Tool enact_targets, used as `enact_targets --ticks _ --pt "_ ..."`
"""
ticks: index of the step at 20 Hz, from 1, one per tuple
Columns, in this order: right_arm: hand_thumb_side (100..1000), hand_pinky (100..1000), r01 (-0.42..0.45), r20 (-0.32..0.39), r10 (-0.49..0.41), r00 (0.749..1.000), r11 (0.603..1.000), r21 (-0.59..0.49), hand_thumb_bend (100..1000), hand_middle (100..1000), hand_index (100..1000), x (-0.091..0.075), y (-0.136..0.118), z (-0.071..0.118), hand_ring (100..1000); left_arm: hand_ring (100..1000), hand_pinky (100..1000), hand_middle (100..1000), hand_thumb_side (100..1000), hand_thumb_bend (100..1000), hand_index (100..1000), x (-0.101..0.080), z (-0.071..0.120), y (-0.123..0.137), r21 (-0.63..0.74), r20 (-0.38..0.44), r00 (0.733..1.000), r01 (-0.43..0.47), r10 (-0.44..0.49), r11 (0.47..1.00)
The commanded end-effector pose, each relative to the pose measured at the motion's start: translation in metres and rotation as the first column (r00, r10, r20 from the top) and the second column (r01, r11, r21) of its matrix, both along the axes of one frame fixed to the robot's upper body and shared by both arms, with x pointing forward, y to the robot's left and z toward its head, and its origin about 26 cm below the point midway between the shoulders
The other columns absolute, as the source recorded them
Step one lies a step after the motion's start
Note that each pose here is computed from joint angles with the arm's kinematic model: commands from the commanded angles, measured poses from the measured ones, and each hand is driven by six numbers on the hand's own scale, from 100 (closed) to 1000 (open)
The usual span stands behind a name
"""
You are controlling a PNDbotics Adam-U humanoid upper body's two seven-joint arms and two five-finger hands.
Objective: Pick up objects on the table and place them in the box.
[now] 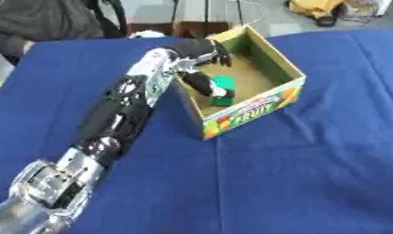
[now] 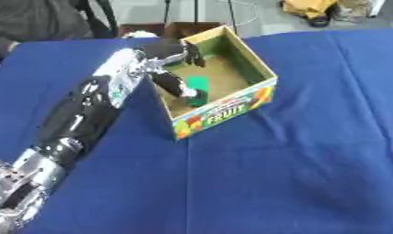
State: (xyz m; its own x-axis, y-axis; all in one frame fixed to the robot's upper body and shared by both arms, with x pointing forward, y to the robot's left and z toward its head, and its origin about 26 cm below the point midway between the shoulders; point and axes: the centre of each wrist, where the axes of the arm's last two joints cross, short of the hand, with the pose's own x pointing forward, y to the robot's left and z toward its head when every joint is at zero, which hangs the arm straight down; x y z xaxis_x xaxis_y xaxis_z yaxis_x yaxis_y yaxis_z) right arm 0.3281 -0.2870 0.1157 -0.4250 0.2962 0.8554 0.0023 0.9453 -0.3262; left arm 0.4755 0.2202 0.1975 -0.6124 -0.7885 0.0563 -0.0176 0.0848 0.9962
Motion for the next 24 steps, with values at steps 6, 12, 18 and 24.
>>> enact_targets --ticks 6,12,18,24 --pt "598 481 0.014 0.012 -0.014 1.0 1.0 0.002 484 583 755 -0.001 -0.005 0.004 425 792 791 773 884 985 821 -0.037 0.051 0.043 -0.351 0.265 0.964 0.076 0.022 0.933" --pt "599 481 0.029 0.013 -0.029 1.0 1.0 0.008 482 582 754 -0.001 -0.007 0.003 425 759 735 745 893 808 817 -0.068 0.029 0.08 -0.702 0.18 0.978 0.051 0.108 0.711" --pt "599 481 0.031 0.013 -0.032 0.999 0.999 0.012 480 582 754 -0.001 -0.007 0.003 424 756 715 747 950 777 828 -0.081 -0.029 0.107 -0.923 -0.071 0.988 -0.118 0.141 0.366" --pt "599 481 0.035 0.014 -0.035 0.999 0.999 0.013 480 582 754 -0.001 -0.007 0.004 424 756 711 754 972 762 835 -0.096 -0.053 0.118 -0.963 -0.138 0.978 -0.169 0.156 0.211"
